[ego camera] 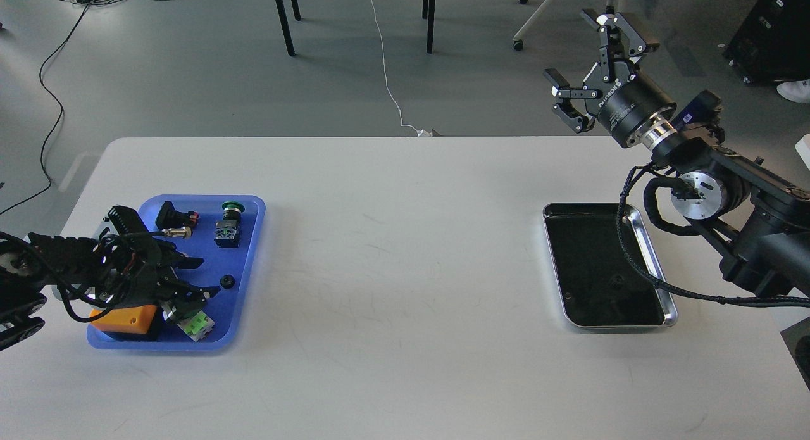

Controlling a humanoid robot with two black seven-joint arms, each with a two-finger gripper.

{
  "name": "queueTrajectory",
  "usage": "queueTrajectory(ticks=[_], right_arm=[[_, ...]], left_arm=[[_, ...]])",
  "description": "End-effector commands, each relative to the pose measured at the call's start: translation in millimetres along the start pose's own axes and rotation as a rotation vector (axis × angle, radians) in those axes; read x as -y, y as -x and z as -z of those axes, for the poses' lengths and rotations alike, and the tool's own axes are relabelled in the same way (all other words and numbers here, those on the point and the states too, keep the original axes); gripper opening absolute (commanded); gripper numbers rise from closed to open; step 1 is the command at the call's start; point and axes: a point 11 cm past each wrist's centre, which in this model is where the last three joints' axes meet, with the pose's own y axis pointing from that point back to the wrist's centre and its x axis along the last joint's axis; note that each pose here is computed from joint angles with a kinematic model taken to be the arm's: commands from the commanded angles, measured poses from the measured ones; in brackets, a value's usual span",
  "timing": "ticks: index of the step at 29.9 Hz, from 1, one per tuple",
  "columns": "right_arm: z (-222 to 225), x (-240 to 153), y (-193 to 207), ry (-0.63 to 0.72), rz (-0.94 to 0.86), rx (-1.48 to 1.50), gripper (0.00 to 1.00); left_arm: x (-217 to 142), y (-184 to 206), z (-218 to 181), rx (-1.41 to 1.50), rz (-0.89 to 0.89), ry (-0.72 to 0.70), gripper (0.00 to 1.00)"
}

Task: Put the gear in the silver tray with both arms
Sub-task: 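Move the left gripper down into the blue tray, then grasp another small black gear in the blue tray with the left gripper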

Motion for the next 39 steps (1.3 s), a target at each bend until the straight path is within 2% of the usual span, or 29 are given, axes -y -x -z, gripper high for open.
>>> queueTrajectory(ticks=[1, 14, 39], right_arm=[[1, 0, 0, -0.002, -0.001, 0.002, 0.98], [-2, -11, -12, -0.034, -0.043, 0.054, 0.98], [-9, -25, -22, -0.036, -0.080, 0.104, 0.98]], left_arm=[[4, -7, -3, 0.008, -0.013, 0.011, 0.57], [13, -14, -10, 0.018, -0.022, 0.037, 0.54], [10, -10, 4, 0.010, -0.008, 0.009, 0.52]])
